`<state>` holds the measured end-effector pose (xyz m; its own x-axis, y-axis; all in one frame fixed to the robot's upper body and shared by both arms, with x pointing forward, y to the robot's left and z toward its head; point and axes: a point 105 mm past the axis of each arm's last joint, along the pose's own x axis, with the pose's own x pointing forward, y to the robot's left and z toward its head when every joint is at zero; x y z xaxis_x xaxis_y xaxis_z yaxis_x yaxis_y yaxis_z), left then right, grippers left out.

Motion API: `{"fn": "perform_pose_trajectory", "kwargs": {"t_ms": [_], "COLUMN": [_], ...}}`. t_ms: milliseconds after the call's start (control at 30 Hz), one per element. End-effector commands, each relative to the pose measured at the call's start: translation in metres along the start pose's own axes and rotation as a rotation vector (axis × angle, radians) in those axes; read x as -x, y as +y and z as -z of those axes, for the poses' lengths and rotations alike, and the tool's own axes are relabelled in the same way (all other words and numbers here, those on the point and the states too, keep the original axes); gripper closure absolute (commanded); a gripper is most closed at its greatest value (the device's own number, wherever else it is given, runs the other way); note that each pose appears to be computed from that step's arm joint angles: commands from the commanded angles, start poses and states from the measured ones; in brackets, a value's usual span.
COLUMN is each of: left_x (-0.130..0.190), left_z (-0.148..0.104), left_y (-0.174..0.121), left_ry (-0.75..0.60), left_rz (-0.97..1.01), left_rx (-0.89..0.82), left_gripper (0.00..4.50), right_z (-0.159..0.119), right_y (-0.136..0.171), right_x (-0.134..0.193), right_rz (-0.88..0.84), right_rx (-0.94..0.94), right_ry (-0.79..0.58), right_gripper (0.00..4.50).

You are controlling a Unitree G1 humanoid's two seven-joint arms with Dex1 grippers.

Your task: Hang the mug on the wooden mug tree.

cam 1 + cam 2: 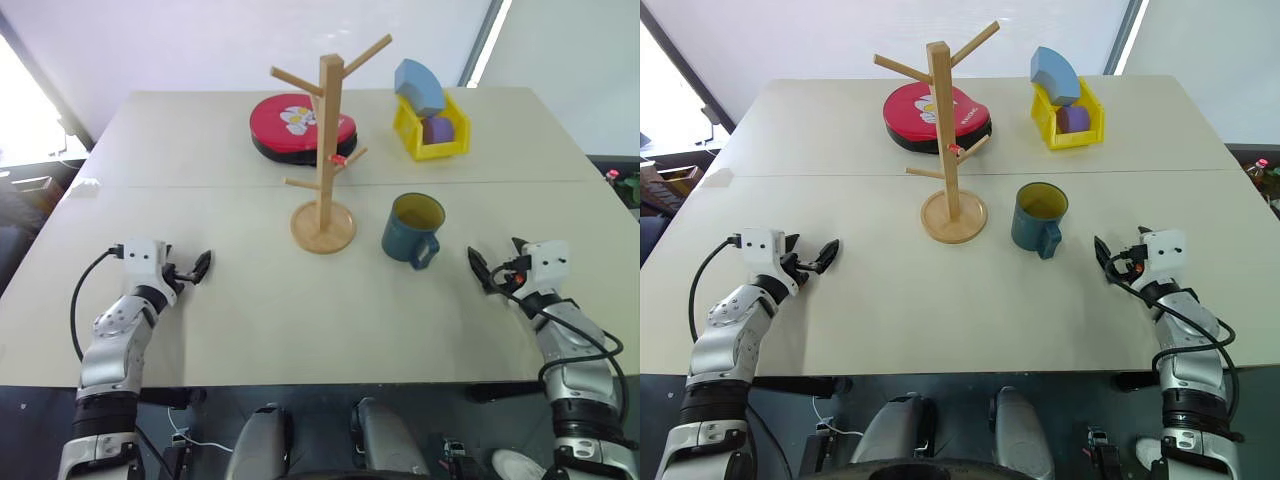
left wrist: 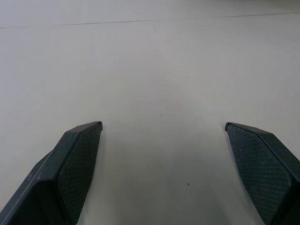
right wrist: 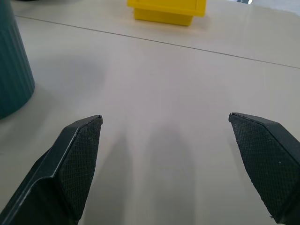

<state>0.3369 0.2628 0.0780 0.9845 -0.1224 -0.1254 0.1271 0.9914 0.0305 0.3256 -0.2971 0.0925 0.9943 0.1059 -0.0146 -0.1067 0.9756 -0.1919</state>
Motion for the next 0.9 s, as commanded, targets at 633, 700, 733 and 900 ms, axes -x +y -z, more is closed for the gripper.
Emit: {"fn": "perform_pose_trajectory", "kwargs": {"t_ms": [633,700,733,900], "left_x": [-0.001,0.002,0.003,0.016], "left_z": [-0.037,-0.041,-0.042,-0.046], "left_y": [-0.052,-0.077,-0.083,-0.129], "left_ry": [-0.123,-0.132,-0.132,-0.125], "left_rz": [0.291,0.424,0.459,0.720], "left_rx": [-0.001,-0.027,-0.031,-0.060], "left_gripper": [0.00,0.00,0.00,0.00], "right_z": [-0.021,-0.023,-0.024,-0.024], "right_y": [0.008,0.008,0.008,0.020], "right_x": [0.024,0.033,0.035,0.047], "right_rz": [-0.028,-0.032,-0.030,-0.077], "right_rx": [0.062,0.075,0.077,0.080], "right_ry": [-0.040,-0.035,-0.034,-0.020], "right_gripper": [0.01,0.01,0.01,0.01]}}
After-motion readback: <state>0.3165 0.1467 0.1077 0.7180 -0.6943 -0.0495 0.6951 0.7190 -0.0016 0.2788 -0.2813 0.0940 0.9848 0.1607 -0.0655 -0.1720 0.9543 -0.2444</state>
